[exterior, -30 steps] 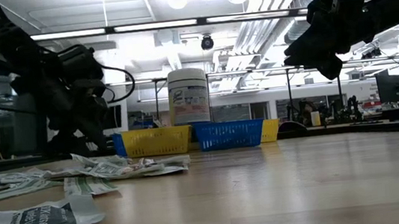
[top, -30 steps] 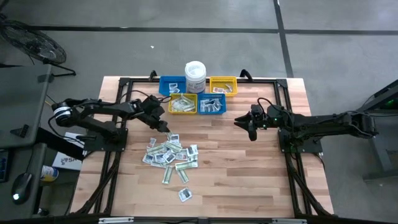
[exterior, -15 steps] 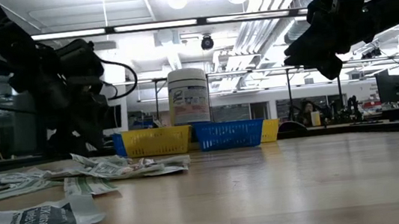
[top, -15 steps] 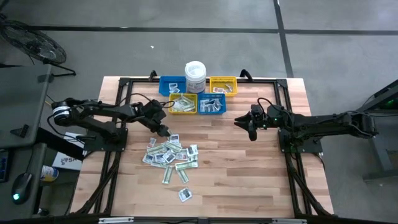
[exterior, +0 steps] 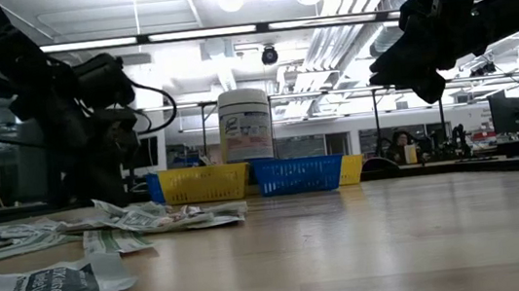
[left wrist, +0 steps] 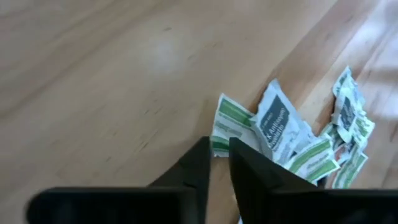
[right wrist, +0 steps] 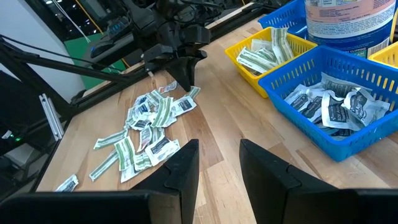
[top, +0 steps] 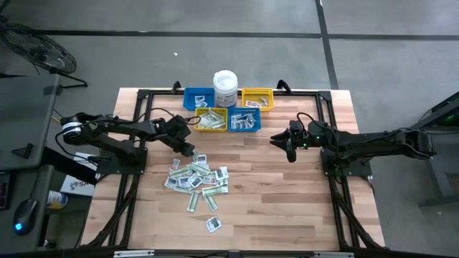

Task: Pick & Place First Aid Supplies
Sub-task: Put the green bandage pad into the left yellow bin

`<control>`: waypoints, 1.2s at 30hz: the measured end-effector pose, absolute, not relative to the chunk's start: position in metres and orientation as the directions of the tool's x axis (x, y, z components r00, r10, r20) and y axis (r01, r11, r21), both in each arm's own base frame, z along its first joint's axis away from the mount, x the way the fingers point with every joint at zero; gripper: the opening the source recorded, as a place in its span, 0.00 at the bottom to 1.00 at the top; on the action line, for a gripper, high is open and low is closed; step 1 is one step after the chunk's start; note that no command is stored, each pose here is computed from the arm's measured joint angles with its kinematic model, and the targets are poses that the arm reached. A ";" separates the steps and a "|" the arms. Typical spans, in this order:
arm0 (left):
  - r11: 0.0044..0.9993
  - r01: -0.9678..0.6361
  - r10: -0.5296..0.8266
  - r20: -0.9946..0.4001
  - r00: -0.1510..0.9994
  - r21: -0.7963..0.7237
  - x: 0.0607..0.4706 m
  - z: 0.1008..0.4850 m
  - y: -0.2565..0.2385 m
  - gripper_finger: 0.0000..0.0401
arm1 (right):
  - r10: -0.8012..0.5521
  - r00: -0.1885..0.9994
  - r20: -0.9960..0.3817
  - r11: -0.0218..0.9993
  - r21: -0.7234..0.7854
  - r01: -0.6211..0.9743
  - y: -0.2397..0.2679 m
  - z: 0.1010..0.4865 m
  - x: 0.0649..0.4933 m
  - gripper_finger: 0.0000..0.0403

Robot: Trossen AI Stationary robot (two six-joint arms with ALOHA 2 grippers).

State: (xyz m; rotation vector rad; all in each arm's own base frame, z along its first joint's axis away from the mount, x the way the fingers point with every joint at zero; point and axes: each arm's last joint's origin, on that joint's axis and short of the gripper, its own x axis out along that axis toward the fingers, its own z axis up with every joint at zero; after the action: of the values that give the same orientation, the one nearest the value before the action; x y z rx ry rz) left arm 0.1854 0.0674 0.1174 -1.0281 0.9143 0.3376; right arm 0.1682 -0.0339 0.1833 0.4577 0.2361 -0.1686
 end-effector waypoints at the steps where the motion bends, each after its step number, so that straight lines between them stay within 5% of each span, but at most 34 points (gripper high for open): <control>1: 0.507 -0.636 -0.154 -0.787 0.597 -0.582 0.185 0.117 0.068 0.11 | -0.108 0.959 -0.262 0.884 0.416 0.213 -0.034 0.183 0.168 0.27; 5: 0.507 -0.647 -0.138 -0.794 0.591 -0.570 0.185 0.117 0.068 0.01 | -0.108 0.959 -0.262 0.884 0.416 0.213 -0.034 0.183 0.168 0.27; 19: 0.519 -0.716 0.015 -0.832 0.554 -0.467 0.184 0.133 0.072 0.00 | -0.108 0.959 -0.262 0.884 0.416 0.213 -0.034 0.183 0.168 0.27; 36: 0.612 -0.782 0.261 -0.903 0.342 -0.119 0.184 0.222 0.082 0.00 | -0.108 0.959 -0.262 0.884 0.416 0.214 -0.034 0.183 0.168 0.27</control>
State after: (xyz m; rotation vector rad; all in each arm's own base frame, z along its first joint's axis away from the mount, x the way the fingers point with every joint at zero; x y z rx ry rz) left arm 0.1844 0.0824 0.2224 -0.6103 1.0035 0.7353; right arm 0.1682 -0.0340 0.1833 0.4578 0.2360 -0.1690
